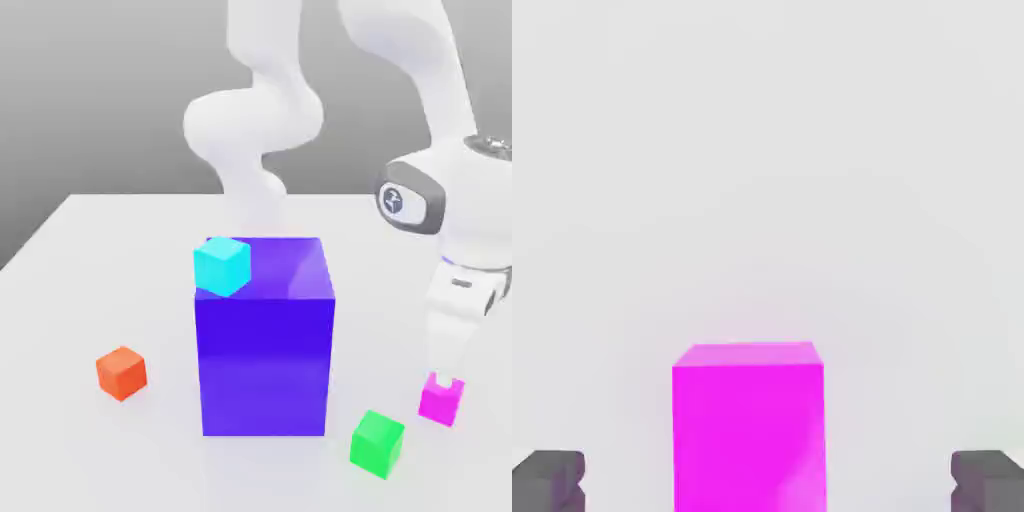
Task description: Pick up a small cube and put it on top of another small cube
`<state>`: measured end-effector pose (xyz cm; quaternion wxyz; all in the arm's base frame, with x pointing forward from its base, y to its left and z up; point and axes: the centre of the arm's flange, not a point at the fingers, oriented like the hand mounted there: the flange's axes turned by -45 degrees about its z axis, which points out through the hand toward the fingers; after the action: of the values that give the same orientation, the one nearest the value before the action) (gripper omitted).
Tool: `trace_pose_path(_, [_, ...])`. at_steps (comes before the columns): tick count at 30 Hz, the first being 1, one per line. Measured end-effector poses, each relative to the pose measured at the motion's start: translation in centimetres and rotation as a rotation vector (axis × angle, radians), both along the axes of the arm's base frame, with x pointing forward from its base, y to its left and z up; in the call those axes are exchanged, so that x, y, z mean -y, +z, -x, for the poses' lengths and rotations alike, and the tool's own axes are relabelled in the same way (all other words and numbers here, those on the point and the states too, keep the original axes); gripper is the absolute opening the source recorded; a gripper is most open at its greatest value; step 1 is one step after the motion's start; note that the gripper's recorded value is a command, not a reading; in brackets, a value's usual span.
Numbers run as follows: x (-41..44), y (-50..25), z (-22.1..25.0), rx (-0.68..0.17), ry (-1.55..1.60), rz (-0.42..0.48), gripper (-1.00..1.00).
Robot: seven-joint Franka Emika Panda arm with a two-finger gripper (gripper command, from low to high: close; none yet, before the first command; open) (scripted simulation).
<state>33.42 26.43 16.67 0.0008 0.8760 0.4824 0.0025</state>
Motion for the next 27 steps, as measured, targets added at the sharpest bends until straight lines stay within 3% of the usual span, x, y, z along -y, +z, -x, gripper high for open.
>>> trace_pose_path(2, [0.0,-2.3,0.1,-0.002,0.002,0.001,0.00])
trace_pose_path(3, [0.1,-3.4,0.2,-0.004,0.001,0.001,-1.00])
trace_pose_path(10, [0.1,-3.6,0.2,-0.004,0.002,0.002,-1.00])
trace_pose_path(16, [0.3,2.2,0.0,-0.004,0.004,0.002,-1.00])
trace_pose_path(23, [10.6,7.1,-7.6,-0.006,0.072,0.001,-1.00])
trace_pose_path(27, [10.9,4.2,-8.1,-0.005,0.111,0.000,-1.00])
